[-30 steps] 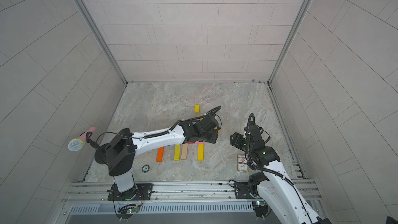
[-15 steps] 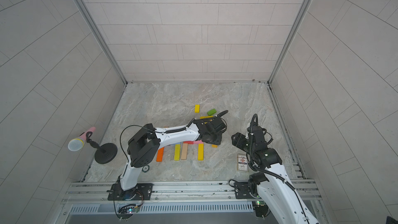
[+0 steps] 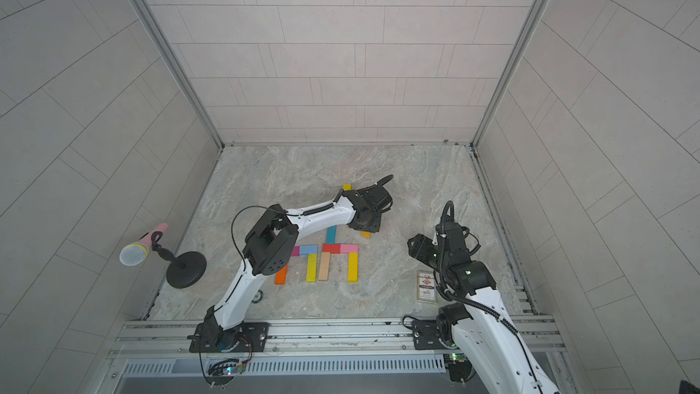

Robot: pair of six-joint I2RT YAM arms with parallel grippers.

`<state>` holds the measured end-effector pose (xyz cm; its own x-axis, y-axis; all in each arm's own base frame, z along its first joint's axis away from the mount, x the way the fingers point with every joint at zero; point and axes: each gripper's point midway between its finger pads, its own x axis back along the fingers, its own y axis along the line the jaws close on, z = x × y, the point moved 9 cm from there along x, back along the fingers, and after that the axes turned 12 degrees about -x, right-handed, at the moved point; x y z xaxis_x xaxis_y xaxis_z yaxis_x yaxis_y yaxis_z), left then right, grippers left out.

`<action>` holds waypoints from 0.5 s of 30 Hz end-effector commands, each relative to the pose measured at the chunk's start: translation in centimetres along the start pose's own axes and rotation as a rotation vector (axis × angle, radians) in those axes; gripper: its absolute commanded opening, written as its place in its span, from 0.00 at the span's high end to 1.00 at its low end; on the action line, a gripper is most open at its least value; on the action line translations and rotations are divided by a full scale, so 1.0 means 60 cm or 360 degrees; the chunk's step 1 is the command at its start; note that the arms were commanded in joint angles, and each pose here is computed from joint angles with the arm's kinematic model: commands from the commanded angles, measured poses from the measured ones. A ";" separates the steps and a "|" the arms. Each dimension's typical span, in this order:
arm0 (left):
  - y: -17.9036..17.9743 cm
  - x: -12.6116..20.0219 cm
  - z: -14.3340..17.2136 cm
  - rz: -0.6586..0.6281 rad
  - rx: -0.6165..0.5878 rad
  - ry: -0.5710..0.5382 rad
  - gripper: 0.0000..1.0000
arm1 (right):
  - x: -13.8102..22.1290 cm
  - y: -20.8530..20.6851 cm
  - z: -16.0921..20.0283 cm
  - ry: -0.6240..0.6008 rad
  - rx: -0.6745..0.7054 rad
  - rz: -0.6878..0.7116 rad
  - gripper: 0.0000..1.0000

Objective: Assemble the letter h with building blocks
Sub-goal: Place the building block at the center of the board.

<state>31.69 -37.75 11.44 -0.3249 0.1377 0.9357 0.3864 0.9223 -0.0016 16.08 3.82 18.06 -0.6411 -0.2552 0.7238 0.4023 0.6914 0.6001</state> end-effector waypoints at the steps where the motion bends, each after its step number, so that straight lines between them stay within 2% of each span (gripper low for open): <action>1: 0.006 0.020 -0.008 -0.0088 -0.0042 0.0003 0.92 | -0.003 -0.006 0.001 0.0004 0.0007 0.0032 0.30; 9: -0.019 0.065 0.015 -0.0064 0.0135 -0.0106 0.94 | -0.005 -0.012 0.002 -0.0002 0.0000 0.0033 0.30; 15: -0.033 0.051 0.034 -0.0117 0.0203 -0.0107 0.97 | -0.007 -0.012 0.003 0.0006 -0.0014 0.0015 0.30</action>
<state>28.37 -38.90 12.75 -0.3682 0.1165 0.9224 0.3142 0.9493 0.0055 15.99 3.58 17.33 -0.6280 -0.2485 0.7375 0.4220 0.6875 0.5910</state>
